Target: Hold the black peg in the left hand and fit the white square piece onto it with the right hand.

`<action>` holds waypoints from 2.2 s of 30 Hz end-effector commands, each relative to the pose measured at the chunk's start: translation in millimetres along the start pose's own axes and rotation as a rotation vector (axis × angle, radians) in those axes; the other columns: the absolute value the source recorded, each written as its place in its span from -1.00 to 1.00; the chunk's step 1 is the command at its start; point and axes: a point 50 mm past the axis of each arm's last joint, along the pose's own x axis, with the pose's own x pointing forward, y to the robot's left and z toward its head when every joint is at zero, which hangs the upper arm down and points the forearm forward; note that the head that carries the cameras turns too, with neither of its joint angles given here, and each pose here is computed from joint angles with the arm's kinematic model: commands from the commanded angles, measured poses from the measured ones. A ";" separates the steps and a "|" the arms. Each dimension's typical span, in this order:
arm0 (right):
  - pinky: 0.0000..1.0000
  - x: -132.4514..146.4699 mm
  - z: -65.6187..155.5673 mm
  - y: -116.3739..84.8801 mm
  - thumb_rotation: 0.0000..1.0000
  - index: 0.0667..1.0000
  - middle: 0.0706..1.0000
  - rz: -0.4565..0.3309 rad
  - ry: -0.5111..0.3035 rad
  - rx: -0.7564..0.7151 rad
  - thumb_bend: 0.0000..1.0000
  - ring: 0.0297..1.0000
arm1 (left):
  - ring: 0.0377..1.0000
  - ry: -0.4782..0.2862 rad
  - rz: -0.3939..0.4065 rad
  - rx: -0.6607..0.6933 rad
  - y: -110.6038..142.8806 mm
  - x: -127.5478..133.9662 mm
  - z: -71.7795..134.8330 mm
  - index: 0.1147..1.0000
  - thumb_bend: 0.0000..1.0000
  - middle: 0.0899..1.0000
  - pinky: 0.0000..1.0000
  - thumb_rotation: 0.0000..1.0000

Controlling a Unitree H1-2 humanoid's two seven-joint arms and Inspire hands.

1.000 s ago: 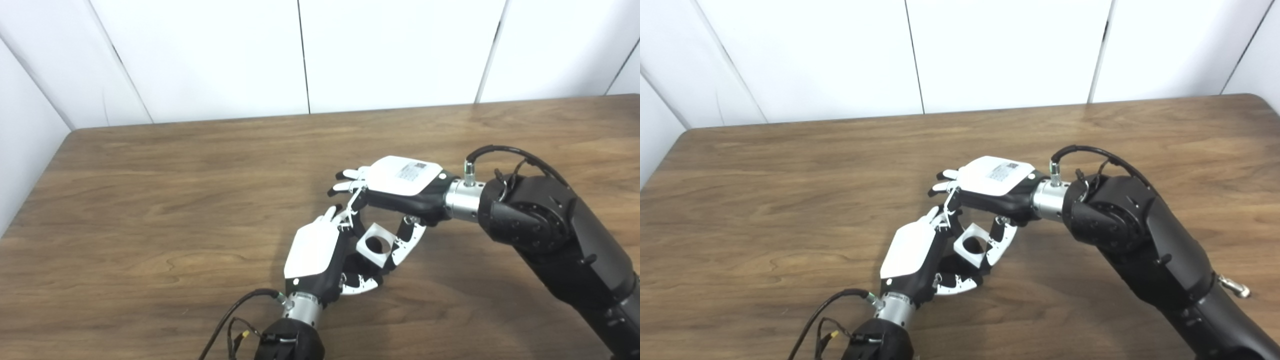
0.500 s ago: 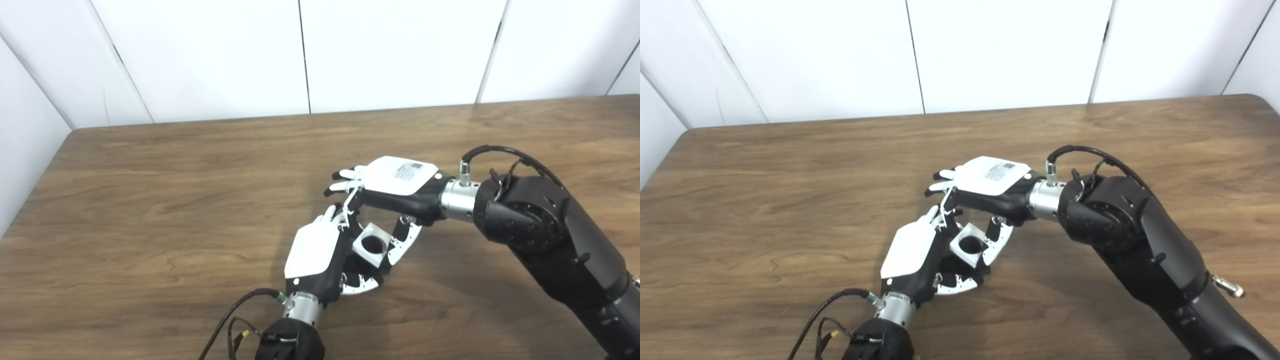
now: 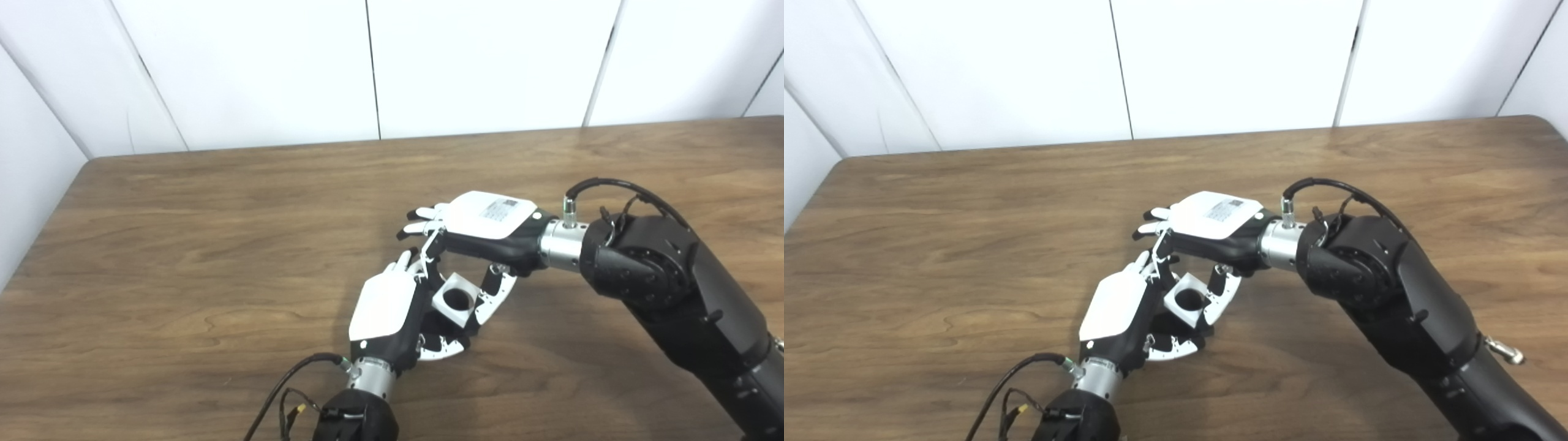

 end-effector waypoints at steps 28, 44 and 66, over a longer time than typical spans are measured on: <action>0.99 0.4 -4.8 -12.5 -0.71 -0.09 0.86 -0.031 0.001 -0.043 0.05 1.00 | 1.00 -0.042 0.005 -0.054 -6.5 1.5 17.5 -0.15 0.05 0.80 0.96 -0.88; 0.95 -0.8 -8.5 -11.0 -0.71 -0.09 0.86 -0.035 0.013 -0.043 0.05 1.00 | 0.96 -0.033 0.029 -0.037 -7.2 2.1 17.9 -0.15 0.05 0.78 0.92 -0.88; 0.94 -3.3 -15.0 -10.0 -0.71 -0.09 0.87 -0.028 0.038 -0.057 0.05 1.00 | 0.93 -0.018 0.033 -0.012 -5.9 3.5 18.7 0.22 0.55 0.76 0.84 -0.75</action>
